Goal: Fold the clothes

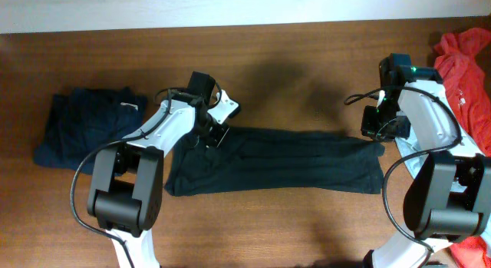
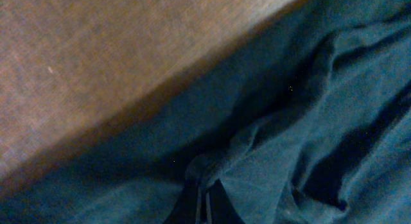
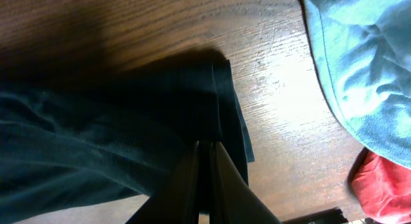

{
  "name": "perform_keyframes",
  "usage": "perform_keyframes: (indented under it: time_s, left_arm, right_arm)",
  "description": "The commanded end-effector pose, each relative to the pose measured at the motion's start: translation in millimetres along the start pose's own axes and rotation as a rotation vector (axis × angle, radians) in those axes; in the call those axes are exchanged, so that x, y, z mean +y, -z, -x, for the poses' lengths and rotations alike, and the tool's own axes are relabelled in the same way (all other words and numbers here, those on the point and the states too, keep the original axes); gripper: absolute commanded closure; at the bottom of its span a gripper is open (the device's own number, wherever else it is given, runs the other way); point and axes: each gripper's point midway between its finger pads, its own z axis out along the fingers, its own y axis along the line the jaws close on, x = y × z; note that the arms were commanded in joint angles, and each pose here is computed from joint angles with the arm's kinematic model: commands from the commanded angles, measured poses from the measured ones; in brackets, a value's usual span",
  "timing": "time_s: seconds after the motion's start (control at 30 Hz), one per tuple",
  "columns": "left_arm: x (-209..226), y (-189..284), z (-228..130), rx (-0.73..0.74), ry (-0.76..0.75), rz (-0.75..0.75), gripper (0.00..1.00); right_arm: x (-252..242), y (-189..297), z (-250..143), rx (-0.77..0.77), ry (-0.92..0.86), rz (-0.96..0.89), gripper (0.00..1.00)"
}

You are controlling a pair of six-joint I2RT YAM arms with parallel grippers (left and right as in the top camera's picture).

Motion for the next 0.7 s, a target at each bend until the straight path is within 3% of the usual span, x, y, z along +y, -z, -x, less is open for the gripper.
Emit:
perform_keyframes:
  time_s: [0.0,0.27,0.67]
  left_arm:
    - [9.3,29.3,24.4,-0.055,0.033,0.009,0.99]
    - [30.9,77.6,41.8,-0.084,0.062,0.086,0.99]
    - [33.2,86.5,38.2,-0.056,0.071,0.111,0.99]
  right_arm:
    - [2.3,4.7,4.0,-0.033,-0.005,0.007,0.95]
    - [7.6,7.8,35.1,-0.161,0.011,0.027,0.95]
    - [15.6,18.7,78.3,-0.343,0.092,0.047,0.95]
